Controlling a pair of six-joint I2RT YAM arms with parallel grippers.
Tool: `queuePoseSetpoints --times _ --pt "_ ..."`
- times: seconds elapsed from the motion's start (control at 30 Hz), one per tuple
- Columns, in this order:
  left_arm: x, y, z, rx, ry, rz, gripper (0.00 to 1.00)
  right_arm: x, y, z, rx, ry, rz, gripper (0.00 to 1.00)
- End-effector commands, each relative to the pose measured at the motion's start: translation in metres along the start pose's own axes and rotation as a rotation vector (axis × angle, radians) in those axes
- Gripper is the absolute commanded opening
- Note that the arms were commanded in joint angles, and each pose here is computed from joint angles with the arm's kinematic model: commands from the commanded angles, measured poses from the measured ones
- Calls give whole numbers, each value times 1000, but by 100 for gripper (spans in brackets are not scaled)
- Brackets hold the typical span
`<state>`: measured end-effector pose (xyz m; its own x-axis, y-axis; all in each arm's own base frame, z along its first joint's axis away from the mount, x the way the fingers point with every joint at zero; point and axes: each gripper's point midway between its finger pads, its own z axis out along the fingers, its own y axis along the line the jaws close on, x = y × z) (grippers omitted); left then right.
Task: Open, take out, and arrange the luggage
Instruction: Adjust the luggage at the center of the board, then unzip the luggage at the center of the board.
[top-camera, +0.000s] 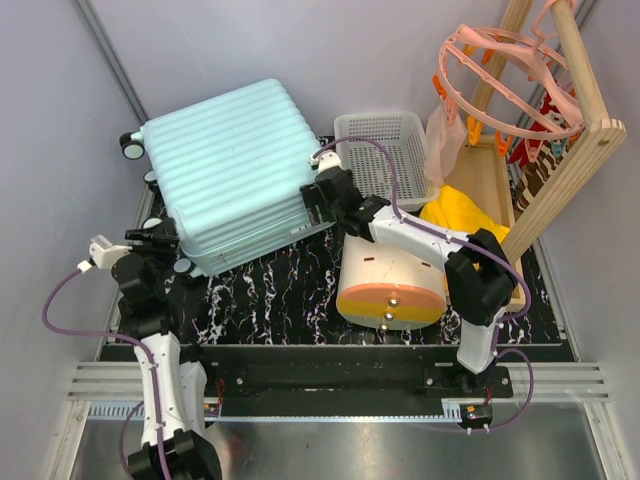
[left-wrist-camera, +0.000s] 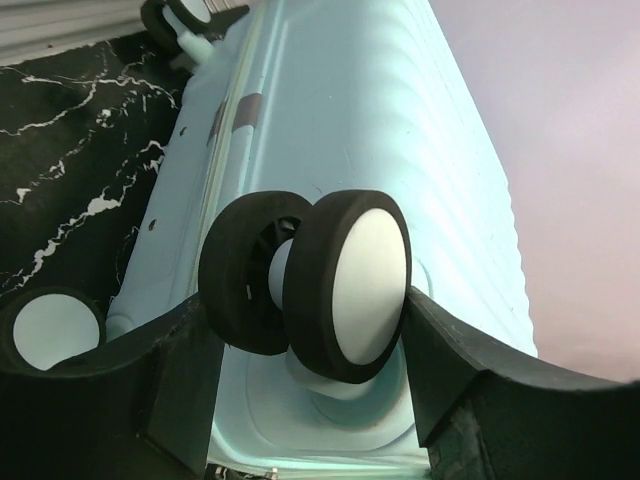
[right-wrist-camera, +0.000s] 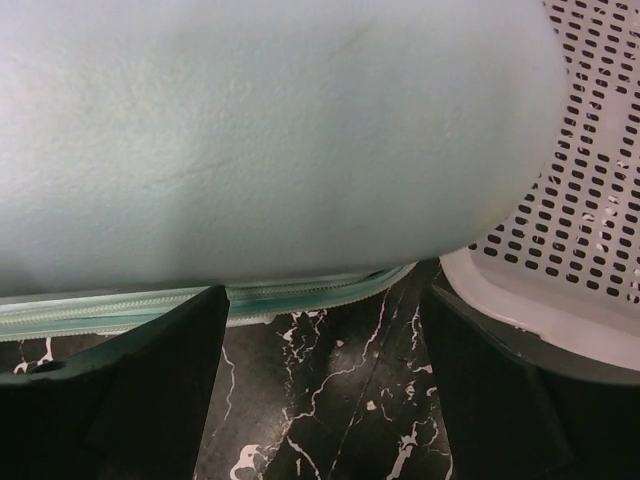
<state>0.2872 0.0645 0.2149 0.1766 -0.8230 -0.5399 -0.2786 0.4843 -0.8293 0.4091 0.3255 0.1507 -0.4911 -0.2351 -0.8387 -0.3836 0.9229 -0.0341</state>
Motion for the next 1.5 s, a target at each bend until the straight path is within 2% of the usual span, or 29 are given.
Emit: queuePoseSetpoints --times 0.0,0.17,0.3,0.5,0.63,0.83,0.97,1.2,1.47 --pt "60 -19 -21 170 290 254 0 -48 11 -18 -73 -141 44 87" --pt "70 -31 -32 214 360 356 0 -58 47 -61 -194 -198 -3 86" --pt "74 -43 -42 260 396 443 0 -58 99 -95 -319 -227 -45 85" --pt "82 -46 -43 286 451 485 0 -32 175 -122 -519 -222 -10 78" --pt "85 -44 -42 282 485 498 0 -8 201 -111 -550 -169 -24 75" --pt "81 -38 -43 245 471 518 0 18 208 -80 -510 -119 -71 69" --pt "74 -37 -44 227 431 524 0 22 209 -69 -496 -125 -106 67" --pt "74 -32 -40 192 450 528 0 15 221 -60 -524 -179 -107 62" --pt "68 -30 -39 172 432 534 0 18 231 -37 -498 -172 -136 56"
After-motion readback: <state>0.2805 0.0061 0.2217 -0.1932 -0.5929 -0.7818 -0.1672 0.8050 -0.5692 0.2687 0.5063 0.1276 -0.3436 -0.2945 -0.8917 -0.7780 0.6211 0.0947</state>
